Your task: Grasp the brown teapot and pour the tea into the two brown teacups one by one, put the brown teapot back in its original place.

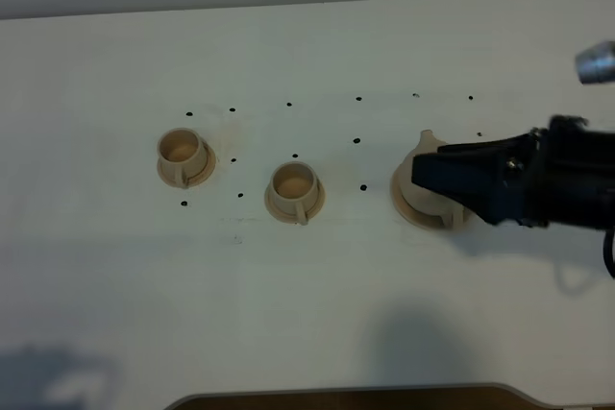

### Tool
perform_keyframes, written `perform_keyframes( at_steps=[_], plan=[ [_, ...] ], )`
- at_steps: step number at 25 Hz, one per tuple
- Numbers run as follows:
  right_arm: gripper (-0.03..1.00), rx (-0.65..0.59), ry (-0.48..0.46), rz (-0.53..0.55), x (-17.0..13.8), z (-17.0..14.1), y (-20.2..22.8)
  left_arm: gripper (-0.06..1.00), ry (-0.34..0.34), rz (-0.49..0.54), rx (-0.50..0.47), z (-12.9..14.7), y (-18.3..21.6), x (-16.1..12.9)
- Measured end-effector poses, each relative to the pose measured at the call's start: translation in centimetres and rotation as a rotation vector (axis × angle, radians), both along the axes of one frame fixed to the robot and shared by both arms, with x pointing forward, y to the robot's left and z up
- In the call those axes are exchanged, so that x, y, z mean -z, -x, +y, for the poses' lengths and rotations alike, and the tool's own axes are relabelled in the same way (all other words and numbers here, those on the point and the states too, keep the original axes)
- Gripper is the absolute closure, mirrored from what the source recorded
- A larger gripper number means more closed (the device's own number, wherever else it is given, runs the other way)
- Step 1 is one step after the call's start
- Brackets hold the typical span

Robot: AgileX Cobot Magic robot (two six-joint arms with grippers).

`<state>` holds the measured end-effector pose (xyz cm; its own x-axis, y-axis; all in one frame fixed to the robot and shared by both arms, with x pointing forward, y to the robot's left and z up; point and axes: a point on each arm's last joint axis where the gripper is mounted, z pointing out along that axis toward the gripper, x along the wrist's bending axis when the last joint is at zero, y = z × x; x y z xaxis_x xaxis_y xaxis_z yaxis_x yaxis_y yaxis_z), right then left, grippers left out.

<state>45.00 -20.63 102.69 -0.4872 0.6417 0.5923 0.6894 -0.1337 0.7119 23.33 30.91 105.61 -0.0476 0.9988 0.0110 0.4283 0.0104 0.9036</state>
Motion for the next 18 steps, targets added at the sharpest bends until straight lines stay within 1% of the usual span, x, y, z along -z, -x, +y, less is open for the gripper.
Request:
perform_keyframes(
  at_steps=[2, 4, 7, 10, 12, 13, 14, 16, 18],
  plan=[
    [0.52, 0.002, 0.034, 0.101, 0.1, 0.2, -1.8, 0.50, 0.000, 0.000, 0.000, 0.0, 0.0, 0.0],
    [0.52, 0.003, 0.088, 0.204, 0.7, 0.3, -3.3, 0.50, 0.000, 0.000, 0.000, 0.0, 0.0, 0.0],
    [0.52, 0.029, 0.183, 0.308, 0.9, 0.2, -5.2, 0.50, 0.000, 0.000, 0.000, 0.0, 0.0, 0.0],
    [0.52, 0.058, 0.271, 0.375, 0.9, 0.9, -6.6, 0.50, 0.000, 0.000, 0.000, 0.0, 0.0, 0.0],
    [0.52, 0.043, 0.355, 0.378, 0.7, 2.1, -7.2, 0.50, 0.000, 0.000, 0.000, 0.0, 0.0, 0.0],
    [0.52, 0.065, 0.373, 0.404, 0.5, 2.6, -7.5, 0.50, 0.000, 0.000, 0.000, 0.0, 0.0, 0.0],
    [0.52, 0.066, 0.418, 0.413, 0.6, 3.2, -7.8, 0.50, 0.000, 0.000, 0.000, 0.0, 0.0, 0.0],
    [0.52, 0.101, 0.479, 0.456, 0.4, 4.2, -8.3, 0.50, 0.000, 0.000, 0.000, 0.0, 0.0, 0.0],
    [0.52, 0.117, 0.568, 0.512, 0.8, 4.8, -8.6, 0.50, 0.000, 0.000, 0.000, 0.0, 0.0, 0.0]
  ],
)
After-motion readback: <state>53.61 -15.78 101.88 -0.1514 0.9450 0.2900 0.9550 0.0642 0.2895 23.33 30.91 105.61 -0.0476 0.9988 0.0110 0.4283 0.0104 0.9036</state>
